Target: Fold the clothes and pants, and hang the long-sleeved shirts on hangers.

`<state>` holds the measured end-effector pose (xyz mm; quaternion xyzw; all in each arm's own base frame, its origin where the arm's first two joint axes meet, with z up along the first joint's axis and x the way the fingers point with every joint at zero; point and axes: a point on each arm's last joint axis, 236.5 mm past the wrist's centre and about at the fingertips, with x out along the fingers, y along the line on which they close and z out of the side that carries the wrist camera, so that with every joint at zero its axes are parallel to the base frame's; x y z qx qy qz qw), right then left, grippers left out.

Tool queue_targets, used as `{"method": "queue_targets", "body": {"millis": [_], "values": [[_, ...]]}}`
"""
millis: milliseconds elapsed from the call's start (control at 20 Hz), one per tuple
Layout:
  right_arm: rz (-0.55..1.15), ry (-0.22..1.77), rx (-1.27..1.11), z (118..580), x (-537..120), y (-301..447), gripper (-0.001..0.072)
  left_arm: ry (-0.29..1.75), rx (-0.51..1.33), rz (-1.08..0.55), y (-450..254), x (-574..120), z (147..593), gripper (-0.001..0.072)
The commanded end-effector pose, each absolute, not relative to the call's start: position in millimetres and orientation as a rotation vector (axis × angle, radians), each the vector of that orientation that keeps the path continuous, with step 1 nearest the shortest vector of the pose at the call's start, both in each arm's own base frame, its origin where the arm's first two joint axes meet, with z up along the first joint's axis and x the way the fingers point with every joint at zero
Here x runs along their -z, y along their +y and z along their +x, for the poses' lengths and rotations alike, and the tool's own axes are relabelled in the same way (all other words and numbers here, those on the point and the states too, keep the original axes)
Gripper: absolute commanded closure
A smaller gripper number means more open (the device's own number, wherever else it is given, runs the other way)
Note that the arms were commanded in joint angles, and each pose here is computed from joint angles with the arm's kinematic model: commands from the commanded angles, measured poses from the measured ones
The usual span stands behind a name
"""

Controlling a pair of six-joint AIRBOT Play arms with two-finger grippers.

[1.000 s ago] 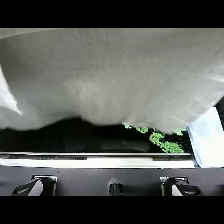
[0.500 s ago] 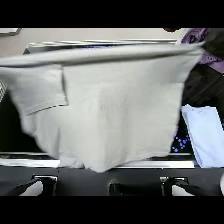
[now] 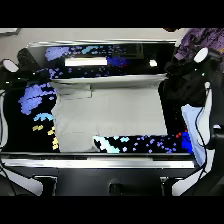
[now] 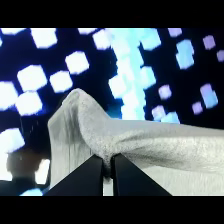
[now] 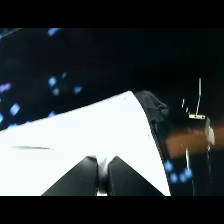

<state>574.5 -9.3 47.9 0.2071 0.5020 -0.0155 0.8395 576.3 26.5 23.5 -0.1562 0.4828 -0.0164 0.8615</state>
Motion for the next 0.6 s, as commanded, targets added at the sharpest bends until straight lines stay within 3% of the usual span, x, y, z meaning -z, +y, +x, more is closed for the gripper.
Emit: {"method": "queue_targets", "body": {"millis": [0, 550], "values": [[0.427, 1.078, 0.024, 583.9, -20.8, -9.1, 0.0685, 0.946, 0.039, -0.313, 24.8, -15.6, 605.9, 0.0692], [0.363, 1.461, 0.075, 498.6, 17.9, -13.2, 0.0684, 1.498, 0.071, -0.259, 17.5, 32.5, 488.5, 0.069]]}}
